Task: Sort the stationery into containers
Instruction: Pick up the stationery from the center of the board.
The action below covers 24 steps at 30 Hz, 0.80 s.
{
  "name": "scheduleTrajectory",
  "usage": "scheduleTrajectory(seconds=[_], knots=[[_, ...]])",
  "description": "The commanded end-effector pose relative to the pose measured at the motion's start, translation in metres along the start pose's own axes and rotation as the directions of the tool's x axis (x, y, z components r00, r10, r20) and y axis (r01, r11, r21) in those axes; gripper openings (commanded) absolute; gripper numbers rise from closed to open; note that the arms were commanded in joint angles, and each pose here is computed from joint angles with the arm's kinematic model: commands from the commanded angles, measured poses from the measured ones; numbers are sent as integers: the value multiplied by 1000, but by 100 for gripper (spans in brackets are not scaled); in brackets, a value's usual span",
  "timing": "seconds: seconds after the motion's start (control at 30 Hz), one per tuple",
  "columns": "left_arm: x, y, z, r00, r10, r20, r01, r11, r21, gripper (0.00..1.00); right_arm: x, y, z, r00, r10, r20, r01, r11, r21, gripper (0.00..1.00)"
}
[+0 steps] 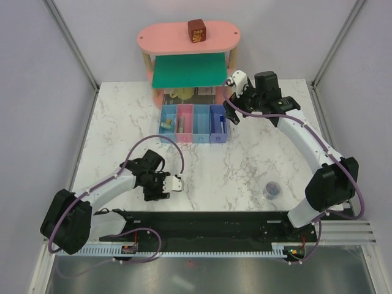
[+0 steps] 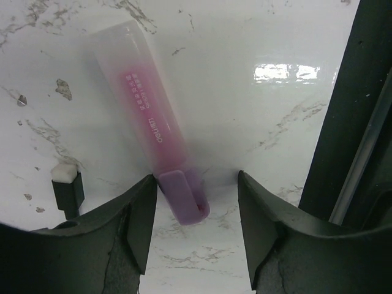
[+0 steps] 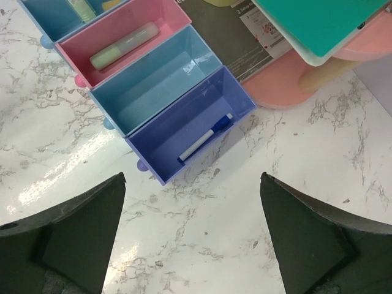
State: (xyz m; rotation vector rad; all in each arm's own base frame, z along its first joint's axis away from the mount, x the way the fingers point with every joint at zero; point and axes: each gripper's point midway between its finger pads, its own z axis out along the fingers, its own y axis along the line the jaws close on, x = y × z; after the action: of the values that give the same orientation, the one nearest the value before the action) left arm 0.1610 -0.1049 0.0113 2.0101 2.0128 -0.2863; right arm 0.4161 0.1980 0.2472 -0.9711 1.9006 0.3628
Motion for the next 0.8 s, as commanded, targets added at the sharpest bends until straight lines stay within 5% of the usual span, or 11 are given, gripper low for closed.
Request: scheduleTrajectory(seconds=[0.0, 0.23, 0.37, 0.77], knots=[[7, 2, 17, 1000, 25, -12, -25, 1000, 6, 60, -2, -1, -17, 1000, -25, 1, 25, 999, 30, 98], [8, 1, 27, 1000, 5, -20, -5, 999, 36, 38, 0, 2, -24, 1000, -21, -1, 21, 999, 38, 98], [2, 6, 26, 999, -34, -11, 34, 999, 31, 2, 5, 4, -27, 1000, -24, -15, 25, 999, 40, 98], [-81, 44, -39, 952, -177, 248, 190, 981, -28, 2, 27, 11, -40, 998, -14, -58, 17, 998, 54, 98]])
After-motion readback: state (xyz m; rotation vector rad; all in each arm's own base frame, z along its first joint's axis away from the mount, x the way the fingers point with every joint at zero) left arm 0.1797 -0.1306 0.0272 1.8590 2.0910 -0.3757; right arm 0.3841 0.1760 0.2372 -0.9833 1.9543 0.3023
